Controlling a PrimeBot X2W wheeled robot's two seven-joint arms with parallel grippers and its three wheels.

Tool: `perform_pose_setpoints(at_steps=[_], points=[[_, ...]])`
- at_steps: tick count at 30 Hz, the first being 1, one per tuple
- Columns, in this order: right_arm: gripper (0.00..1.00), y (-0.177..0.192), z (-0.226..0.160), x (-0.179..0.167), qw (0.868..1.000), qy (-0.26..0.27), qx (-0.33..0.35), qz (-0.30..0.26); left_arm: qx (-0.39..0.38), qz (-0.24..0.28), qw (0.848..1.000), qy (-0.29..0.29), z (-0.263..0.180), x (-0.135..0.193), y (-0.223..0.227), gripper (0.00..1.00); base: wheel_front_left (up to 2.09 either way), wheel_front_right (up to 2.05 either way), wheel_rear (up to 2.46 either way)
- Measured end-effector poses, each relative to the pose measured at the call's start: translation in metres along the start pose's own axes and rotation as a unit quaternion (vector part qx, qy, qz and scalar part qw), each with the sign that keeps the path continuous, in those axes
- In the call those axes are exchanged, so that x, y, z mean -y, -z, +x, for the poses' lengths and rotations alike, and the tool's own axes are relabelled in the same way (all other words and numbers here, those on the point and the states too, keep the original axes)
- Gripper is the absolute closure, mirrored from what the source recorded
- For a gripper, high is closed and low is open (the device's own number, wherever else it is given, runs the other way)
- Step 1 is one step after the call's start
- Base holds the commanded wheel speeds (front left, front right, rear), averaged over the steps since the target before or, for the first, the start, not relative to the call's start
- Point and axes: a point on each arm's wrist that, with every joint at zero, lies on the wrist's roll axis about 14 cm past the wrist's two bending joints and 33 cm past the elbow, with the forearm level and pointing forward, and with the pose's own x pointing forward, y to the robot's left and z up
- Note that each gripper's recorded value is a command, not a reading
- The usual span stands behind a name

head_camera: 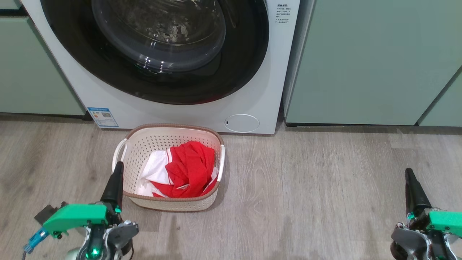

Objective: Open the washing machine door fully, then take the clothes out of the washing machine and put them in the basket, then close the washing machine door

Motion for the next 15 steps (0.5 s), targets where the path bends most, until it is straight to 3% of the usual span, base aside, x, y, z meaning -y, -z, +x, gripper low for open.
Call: perform_pose_setpoints(at_steps=[15], points=[[1.0,-0.0001,0.0,0.0,1.0,0.0,0.0,0.0,0.0,0.0,1.0,0.0,0.0,0.0,0.0,1.0,0.0,0.0,0.0]])
